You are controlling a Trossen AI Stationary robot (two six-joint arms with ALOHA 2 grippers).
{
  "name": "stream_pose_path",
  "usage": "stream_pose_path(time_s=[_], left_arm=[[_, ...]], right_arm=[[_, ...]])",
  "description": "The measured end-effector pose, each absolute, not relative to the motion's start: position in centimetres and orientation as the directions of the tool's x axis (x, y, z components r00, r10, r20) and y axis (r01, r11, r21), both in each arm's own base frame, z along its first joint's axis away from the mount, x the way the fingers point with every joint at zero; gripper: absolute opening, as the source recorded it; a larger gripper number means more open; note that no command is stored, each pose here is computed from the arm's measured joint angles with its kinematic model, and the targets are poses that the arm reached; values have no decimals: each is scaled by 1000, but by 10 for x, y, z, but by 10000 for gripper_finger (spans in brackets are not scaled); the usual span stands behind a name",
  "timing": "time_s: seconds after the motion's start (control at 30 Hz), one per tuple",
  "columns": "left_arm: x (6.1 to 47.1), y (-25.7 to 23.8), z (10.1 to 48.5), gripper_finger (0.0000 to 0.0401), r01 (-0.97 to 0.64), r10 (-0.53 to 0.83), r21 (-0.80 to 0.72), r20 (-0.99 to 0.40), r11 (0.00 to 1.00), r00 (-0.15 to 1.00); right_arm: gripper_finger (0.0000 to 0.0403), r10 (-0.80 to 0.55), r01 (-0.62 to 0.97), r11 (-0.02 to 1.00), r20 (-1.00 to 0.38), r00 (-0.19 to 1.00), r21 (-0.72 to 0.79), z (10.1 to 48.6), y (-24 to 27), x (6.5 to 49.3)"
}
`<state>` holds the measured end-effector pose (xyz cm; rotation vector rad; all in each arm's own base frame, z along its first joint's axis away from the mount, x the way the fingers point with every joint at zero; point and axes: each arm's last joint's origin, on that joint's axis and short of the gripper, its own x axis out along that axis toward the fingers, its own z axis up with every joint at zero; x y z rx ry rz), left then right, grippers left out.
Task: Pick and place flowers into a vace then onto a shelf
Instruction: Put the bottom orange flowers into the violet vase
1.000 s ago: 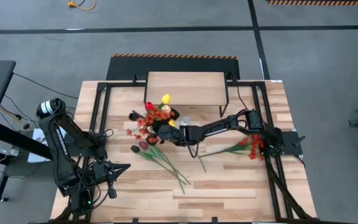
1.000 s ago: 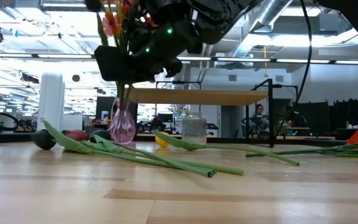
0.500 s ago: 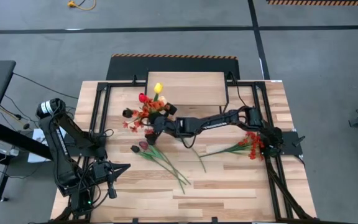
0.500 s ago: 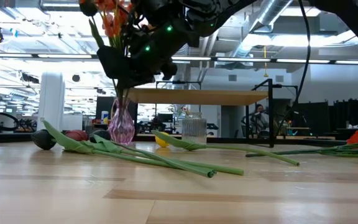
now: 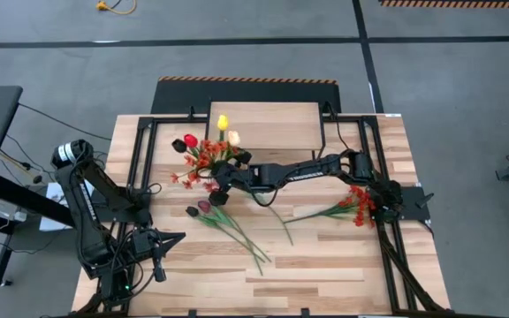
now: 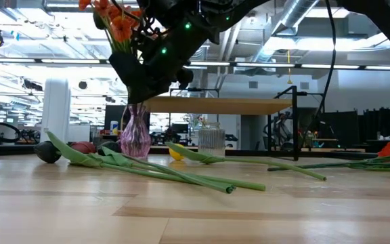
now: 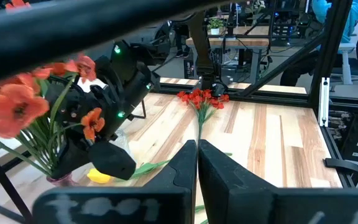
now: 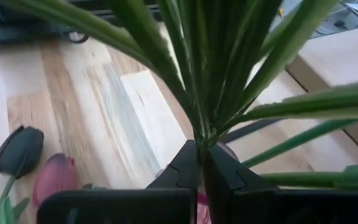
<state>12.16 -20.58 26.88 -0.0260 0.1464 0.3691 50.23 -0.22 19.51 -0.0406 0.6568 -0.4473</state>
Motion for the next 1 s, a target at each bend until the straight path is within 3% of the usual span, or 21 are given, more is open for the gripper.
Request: stream_pose_path(time_s=[0.4,1.0], left_arm=[[122,-206,269,0,-361,357,-2,-148,932,922],[122,-206,269,0,-362,358,-1,-148,932,922]], right_arm=[[5,-365,356,923,-615,699,-143,195,5,500],[132,-390,352,917,-618,682,-189,200,12,495]])
